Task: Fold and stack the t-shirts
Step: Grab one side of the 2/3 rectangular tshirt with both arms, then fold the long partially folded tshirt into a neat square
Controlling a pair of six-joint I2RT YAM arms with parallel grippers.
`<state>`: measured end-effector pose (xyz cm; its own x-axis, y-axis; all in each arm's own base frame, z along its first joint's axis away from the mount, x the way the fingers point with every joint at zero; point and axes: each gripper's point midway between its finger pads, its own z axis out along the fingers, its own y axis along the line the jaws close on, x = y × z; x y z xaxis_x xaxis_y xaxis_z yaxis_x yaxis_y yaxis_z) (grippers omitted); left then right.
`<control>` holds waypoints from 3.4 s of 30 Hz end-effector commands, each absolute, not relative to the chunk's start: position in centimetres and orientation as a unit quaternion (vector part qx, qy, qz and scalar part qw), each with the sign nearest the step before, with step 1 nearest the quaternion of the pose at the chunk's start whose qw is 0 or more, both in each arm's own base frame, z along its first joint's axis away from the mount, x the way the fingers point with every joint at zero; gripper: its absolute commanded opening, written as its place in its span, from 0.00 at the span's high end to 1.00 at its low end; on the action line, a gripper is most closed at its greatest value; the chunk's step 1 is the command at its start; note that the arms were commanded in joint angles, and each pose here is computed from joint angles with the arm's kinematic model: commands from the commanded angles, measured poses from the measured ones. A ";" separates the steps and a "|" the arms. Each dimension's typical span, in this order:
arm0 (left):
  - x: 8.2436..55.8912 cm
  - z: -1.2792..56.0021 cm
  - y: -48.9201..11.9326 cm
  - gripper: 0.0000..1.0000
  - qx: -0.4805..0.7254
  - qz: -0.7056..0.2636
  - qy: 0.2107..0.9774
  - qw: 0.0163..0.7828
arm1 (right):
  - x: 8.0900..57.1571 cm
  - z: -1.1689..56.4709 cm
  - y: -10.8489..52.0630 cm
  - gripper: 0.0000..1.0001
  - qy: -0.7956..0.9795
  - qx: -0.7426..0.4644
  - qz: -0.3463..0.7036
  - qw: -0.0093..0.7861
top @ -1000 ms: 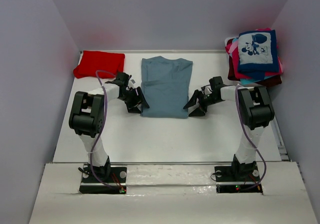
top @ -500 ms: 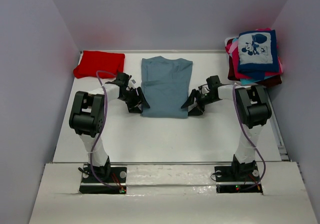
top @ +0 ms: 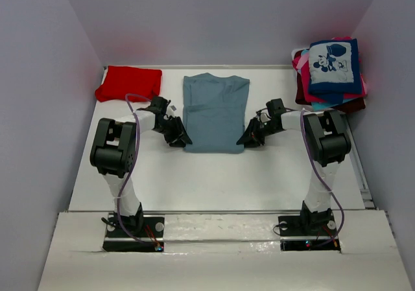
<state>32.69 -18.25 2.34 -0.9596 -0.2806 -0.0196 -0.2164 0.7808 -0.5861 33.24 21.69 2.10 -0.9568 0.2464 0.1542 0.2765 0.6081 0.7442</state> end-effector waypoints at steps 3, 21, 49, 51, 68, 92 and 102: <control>30.2 -0.5 -16.4 0.62 -0.130 -0.246 0.960 0.023 | 31.6 -2.5 20.1 0.71 -0.922 -0.176 -0.344 0.036; 29.5 0.3 -16.5 0.94 -0.121 -0.247 0.961 0.031 | 30.8 0.5 20.3 0.93 -0.922 -0.147 -0.357 0.016; 18.7 5.4 -19.5 0.94 -0.060 -0.260 0.963 0.050 | 20.4 6.1 19.4 0.93 -0.933 -0.081 -0.351 0.017; 17.8 6.1 -19.7 0.94 -0.059 -0.264 0.961 0.052 | 19.5 6.7 19.3 0.93 -0.933 -0.074 -0.352 0.018; 14.7 10.4 -18.0 0.94 -0.073 -0.266 0.957 0.089 | 15.2 10.2 18.3 0.93 -0.933 -0.057 -0.355 0.004; 30.2 20.6 -22.4 0.94 -0.013 -0.252 0.944 0.214 | 31.6 17.7 21.6 0.93 -0.934 -0.043 -0.332 -0.128; 38.5 20.7 -19.8 0.94 -0.045 -0.234 0.941 0.239 | 39.9 17.8 21.6 0.93 -0.932 -0.072 -0.325 -0.146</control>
<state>35.67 -20.87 19.56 -0.9048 -0.2017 -0.3752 -0.0009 0.8818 -0.4717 36.15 22.23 16.69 -0.9646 0.1945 -0.1781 0.0412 0.7781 0.6267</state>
